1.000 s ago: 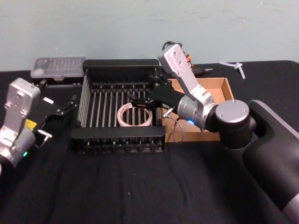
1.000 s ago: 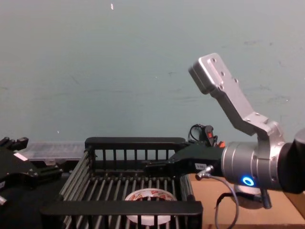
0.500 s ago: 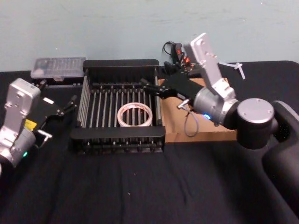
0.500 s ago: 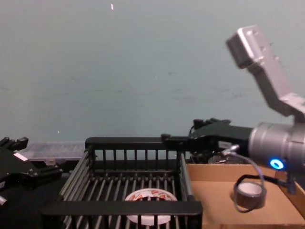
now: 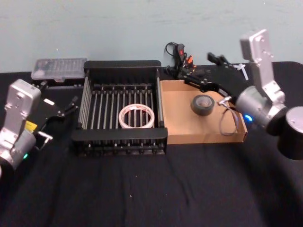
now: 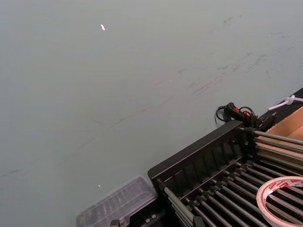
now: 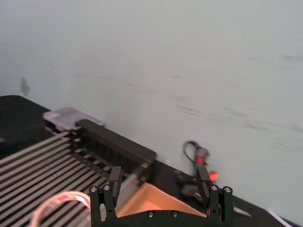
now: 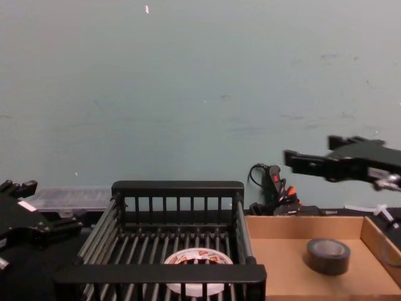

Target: Pick up the white tape and place it into the black box , Pick up the silver tape and place it into the brown box.

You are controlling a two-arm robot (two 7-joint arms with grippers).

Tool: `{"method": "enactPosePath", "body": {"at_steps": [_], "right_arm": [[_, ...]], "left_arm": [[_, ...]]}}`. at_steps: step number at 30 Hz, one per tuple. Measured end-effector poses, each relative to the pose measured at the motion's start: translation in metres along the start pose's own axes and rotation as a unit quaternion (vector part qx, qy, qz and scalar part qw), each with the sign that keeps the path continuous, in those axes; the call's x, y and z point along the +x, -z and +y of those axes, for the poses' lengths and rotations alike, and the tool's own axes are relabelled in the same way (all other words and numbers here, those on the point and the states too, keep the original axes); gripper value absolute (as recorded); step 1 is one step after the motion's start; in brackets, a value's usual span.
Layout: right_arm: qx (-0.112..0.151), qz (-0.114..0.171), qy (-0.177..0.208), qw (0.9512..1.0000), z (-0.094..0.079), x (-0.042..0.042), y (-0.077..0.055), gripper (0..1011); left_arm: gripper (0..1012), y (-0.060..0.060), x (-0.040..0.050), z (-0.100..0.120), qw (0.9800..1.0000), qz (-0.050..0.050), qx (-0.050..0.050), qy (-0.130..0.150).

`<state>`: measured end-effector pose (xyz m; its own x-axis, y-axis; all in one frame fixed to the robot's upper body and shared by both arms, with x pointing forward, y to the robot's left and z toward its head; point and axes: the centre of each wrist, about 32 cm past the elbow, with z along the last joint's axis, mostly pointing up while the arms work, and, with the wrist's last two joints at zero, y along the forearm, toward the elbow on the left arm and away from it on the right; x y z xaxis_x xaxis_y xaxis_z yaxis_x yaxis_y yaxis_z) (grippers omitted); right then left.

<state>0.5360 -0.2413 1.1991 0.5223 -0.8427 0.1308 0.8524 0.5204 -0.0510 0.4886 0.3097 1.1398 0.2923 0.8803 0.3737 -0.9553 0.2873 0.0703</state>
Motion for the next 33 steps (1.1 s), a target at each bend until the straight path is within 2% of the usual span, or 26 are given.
{"method": "enactPosePath", "body": {"at_steps": [4,9,12,19,23,33], "right_arm": [[-0.009,0.002,0.027,0.9996,-0.014,0.0114,0.009,1002],[-0.022,0.005,0.045,0.9987,-0.024,0.0183,0.019,1002],[-0.036,0.011,0.056,0.9977,-0.033,0.0215,0.030,1002],[-0.056,0.019,0.063,0.9963,-0.042,0.0215,0.045,1002],[-0.063,0.022,0.064,0.9957,-0.044,0.0204,0.049,1002],[-0.068,0.021,0.065,0.9953,-0.044,0.0193,0.051,1002]], "left_arm": [[1001,0.000,0.0000,0.000,1.0000,0.000,0.000,0.000],[1001,0.000,0.0000,0.000,1.0000,0.000,0.000,0.000],[1001,0.000,0.0000,0.000,1.0000,0.000,0.000,0.000],[1001,0.000,0.0000,0.000,1.0000,0.000,0.000,0.000],[1001,0.000,0.0000,0.000,1.0000,0.000,0.000,0.000],[1001,0.000,0.0000,0.000,1.0000,0.000,0.000,0.000]]}}
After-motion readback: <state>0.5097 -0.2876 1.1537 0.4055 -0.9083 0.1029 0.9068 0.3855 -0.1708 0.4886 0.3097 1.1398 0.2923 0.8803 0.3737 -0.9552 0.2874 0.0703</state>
